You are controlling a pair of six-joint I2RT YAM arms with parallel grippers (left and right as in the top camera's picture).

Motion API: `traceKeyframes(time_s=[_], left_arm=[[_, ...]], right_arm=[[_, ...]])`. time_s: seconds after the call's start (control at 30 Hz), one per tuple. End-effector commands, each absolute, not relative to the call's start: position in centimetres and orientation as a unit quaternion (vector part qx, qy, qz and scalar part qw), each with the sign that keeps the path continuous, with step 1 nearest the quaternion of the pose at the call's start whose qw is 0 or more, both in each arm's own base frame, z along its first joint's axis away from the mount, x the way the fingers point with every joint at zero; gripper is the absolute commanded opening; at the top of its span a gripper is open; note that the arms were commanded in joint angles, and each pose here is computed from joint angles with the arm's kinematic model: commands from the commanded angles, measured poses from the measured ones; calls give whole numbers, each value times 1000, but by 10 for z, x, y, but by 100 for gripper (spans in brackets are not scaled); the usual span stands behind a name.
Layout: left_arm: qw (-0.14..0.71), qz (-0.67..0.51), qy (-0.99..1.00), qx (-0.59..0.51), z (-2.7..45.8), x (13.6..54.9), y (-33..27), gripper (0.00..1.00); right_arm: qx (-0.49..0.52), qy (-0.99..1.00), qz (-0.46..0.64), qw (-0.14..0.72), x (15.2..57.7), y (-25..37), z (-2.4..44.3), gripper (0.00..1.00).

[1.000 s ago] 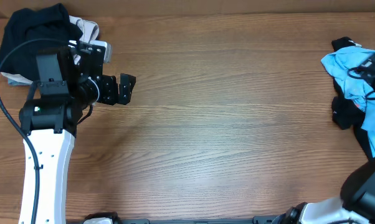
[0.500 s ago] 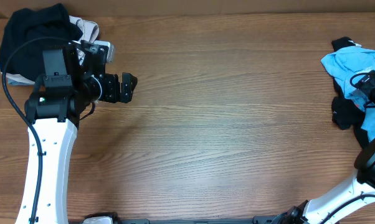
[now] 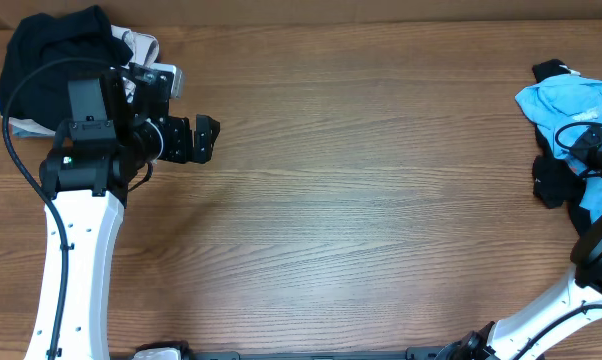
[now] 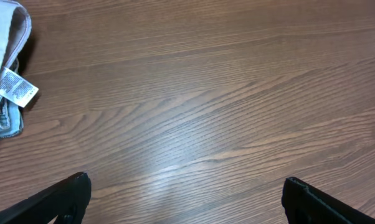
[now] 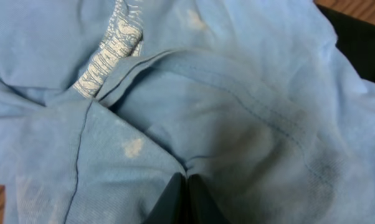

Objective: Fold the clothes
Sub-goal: 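Reach the right gripper to the light-blue T-shirt and grasp it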

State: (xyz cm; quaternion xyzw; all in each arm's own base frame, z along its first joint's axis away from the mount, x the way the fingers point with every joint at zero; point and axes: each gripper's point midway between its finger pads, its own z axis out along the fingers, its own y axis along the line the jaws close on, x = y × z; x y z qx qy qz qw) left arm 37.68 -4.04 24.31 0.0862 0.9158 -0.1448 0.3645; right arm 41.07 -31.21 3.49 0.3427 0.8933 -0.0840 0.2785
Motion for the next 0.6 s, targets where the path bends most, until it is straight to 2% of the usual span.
traceKeyframes(time_s=[0.0, 0.13, 0.27, 0.4, 0.57], left_arm=[[378, -154, 909, 87, 253, 382, -44, 100], [404, -150, 898, 92, 264, 390, -43, 100], [426, -139, 889, 92, 278, 397, -40, 100], [440, -106, 888, 80, 294, 401, -29, 100], [474, -98, 871, 83, 328, 406, -26, 100]], right_arm=[[332, 891, -91, 294, 416, -317, 49, 4], [325, 882, -87, 330, 422, -315, 89, 4], [315, 868, -40, 383, 427, -294, 157, 4], [264, 864, 44, 427, 424, -245, 229, 4], [190, 869, 130, 439, 409, -157, 286, 4]])
